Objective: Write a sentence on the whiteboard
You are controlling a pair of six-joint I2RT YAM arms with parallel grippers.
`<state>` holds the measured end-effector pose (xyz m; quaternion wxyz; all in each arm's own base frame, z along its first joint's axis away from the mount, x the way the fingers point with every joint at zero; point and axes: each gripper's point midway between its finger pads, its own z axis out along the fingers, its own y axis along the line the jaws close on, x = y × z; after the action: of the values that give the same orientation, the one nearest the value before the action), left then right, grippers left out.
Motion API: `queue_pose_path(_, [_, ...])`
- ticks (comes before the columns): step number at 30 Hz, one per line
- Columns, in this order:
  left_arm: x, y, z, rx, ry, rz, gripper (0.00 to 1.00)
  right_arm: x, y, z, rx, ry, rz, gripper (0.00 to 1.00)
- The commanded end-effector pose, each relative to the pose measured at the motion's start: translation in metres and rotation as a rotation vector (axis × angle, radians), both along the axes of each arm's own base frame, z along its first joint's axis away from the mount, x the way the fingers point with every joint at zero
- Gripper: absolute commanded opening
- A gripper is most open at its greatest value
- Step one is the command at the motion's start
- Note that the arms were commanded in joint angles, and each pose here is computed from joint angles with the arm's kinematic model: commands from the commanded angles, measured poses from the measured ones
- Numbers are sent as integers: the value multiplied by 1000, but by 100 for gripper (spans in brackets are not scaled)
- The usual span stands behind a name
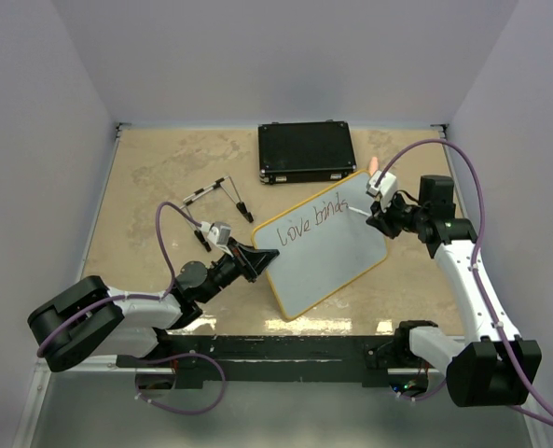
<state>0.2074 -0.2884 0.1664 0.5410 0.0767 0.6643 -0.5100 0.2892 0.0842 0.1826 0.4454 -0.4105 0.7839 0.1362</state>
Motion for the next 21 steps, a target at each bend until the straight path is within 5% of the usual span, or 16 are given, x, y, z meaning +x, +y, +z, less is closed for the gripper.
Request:
queue_pose_path(1, [-8,-3,-40,189,-10,-62,0,-7,9,-6,14,26,48,0])
queue_pose_path(21, [-11,3,-47,192,2,-52,0,-29,21,69,82,-195,135,0])
